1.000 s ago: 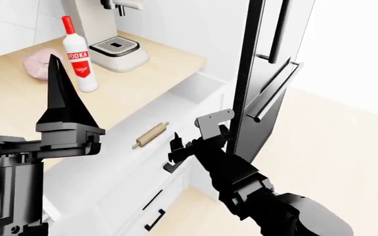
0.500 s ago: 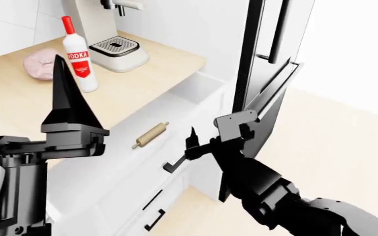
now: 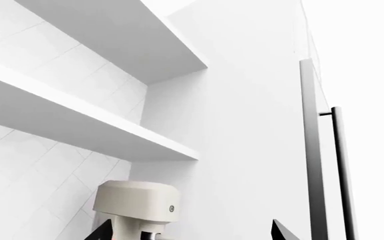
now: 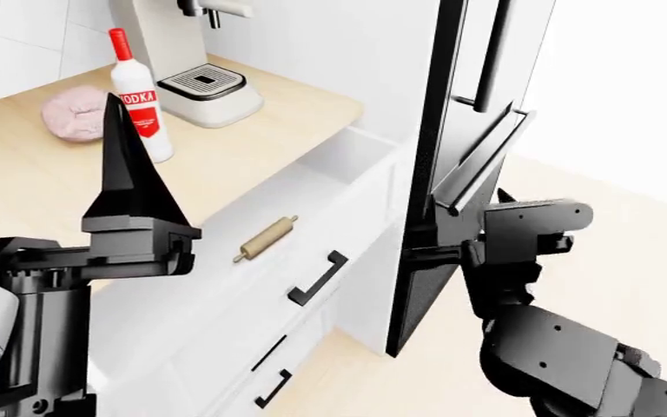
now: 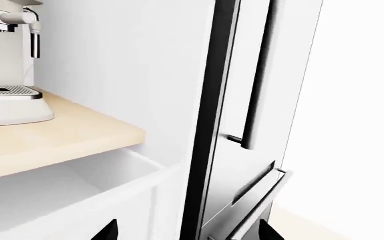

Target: Close the right drawer.

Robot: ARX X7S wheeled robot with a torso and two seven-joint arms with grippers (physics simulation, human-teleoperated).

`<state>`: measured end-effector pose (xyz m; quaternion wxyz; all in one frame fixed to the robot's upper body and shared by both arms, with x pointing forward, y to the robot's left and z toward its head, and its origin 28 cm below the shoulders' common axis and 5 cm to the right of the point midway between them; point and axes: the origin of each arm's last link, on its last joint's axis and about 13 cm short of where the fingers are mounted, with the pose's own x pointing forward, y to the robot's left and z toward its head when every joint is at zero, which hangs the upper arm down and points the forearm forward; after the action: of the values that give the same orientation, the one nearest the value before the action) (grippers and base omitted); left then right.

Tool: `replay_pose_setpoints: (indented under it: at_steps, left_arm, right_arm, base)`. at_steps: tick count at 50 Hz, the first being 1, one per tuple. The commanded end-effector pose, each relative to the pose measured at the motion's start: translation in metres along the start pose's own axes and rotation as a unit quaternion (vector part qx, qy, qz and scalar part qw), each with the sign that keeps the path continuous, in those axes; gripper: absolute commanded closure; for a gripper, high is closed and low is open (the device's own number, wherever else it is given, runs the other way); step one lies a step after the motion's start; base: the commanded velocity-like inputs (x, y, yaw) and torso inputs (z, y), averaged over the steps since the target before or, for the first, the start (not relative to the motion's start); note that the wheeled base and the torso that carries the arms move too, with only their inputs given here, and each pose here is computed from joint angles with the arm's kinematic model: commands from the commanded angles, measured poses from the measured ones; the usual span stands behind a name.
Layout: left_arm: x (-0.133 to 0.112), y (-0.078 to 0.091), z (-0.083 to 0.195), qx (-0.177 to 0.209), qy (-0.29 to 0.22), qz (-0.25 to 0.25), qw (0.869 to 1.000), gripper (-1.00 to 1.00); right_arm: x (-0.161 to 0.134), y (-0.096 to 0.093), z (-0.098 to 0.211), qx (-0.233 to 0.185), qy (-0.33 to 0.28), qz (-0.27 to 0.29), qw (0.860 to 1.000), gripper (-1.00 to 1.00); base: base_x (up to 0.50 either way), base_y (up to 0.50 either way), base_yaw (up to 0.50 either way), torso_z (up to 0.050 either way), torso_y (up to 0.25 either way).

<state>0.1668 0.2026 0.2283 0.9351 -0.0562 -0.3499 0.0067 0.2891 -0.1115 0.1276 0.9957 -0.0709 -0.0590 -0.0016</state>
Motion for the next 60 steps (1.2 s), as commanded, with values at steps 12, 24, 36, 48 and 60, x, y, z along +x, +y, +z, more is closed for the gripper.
replay_pose_setpoints:
  at_steps: [12, 24, 36, 48, 60]
  left_arm:
    - [-0.001, -0.002, -0.002, -0.003, 0.002, -0.001, 1.0, -1.0]
    - [-0.001, -0.004, 0.002, -0.003, 0.0, -0.003, 1.0, -1.0]
    - [-0.001, -0.007, 0.002, -0.003, 0.002, -0.007, 1.0, -1.0]
    - [0.001, -0.011, -0.002, -0.005, 0.01, -0.013, 1.0, -1.0]
    - [-0.002, -0.012, -0.005, -0.008, 0.016, -0.014, 1.0, -1.0]
  right_arm:
    - [-0.046, -0.034, 0.038, -0.02, -0.073, -0.091, 0.993, -1.0]
    - [-0.066, -0.051, 0.031, -0.001, -0.088, -0.147, 0.985, -1.0]
    - [-0.093, -0.066, 0.027, -0.004, -0.103, -0.198, 0.975, -1.0]
    - [-0.115, -0.078, 0.031, 0.007, -0.11, -0.247, 0.963, -1.0]
    - [-0.131, -0.091, 0.033, 0.007, -0.115, -0.29, 0.95, -1.0]
  base:
    - [0.0, 0.0, 0.0, 0.0, 0.0]
    - [0.0, 0.0, 0.0, 0.0, 0.0]
    - [0.0, 0.0, 0.0, 0.0, 0.0]
    - [0.0, 0.0, 0.0, 0.0, 0.0]
    - [0.0, 0.0, 0.0, 0.0, 0.0]
